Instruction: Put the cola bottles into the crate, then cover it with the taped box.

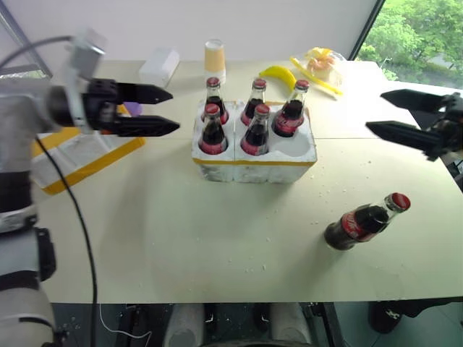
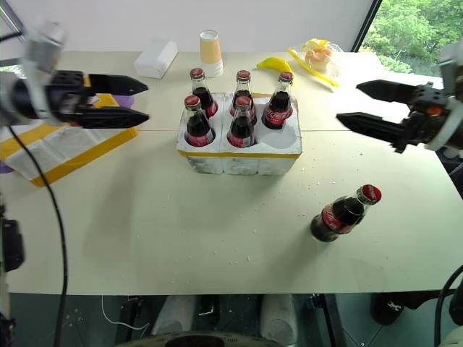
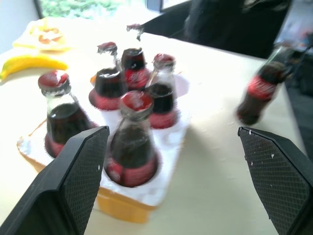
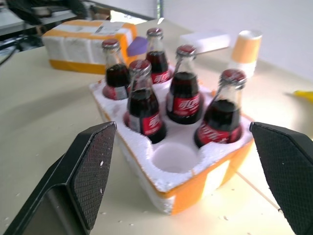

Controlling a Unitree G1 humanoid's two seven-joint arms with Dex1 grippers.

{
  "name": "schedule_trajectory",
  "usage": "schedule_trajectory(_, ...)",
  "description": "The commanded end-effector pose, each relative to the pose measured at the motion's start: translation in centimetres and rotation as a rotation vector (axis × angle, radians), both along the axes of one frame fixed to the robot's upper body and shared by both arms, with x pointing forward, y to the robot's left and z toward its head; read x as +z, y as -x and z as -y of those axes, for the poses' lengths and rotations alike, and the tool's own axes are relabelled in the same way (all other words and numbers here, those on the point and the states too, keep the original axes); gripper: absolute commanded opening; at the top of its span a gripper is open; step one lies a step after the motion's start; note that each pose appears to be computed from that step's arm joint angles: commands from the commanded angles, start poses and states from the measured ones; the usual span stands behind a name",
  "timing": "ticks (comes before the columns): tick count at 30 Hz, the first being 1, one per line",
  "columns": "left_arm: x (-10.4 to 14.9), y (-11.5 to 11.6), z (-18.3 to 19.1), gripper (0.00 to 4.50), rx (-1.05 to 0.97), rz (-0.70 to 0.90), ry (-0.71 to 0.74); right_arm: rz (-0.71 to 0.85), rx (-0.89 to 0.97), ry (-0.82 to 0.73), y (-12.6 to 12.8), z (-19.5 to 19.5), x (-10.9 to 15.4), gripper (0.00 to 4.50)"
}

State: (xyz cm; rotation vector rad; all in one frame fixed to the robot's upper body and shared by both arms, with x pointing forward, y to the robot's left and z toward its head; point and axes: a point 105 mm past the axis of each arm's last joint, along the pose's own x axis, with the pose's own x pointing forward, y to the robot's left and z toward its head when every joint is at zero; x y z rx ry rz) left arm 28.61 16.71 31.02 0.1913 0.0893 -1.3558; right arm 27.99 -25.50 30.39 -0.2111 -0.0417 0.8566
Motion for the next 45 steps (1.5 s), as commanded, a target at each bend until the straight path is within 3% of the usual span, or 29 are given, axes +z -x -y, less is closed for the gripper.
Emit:
schedule_trajectory(1,-2.0,2.5,1.9,4.41,-0.12,-0.012,-0.068,0.095,-0.081,0.038,2.7,1.4,1.5,4.5)
schedule_trajectory(6,-5.3,1.6,3.1,4.41,-0.112,-0.029,-0.096,0.096,-0.196,0.002,5.6,2.9,1.5,4.5)
schedule_trajectory(12,-8.4,-0.7,4.4,4.41,-0.071,-0.005,-0.157,0.011,-0.311,-0.041,10.9,4.0,-0.3,4.5)
schedule_trajectory(19,-7.8,-0.7,5.7,4.41,-0.141,-0.011,-0.094,-0.164,-0.421,-0.062,15.1,3.3,-5.8,4.5)
schedule_trajectory(24,-7.8,-0.6,6.2,4.41,-0.169,-0.008,-0.097,-0.239,-0.479,-0.101,15.3,1.9,-10.4,4.5)
schedule_trajectory(29,-7.7,-0.5,6.5,4.41,-0.173,-0.005,-0.093,-0.265,-0.485,-0.146,14.9,0.4,-13.2,4.5)
schedule_trajectory(45,-7.2,0.0,6.7,4.41,-0.165,0.039,-0.119,-0.258,-0.477,-0.247,11.1,-1.1,-16.4,4.5)
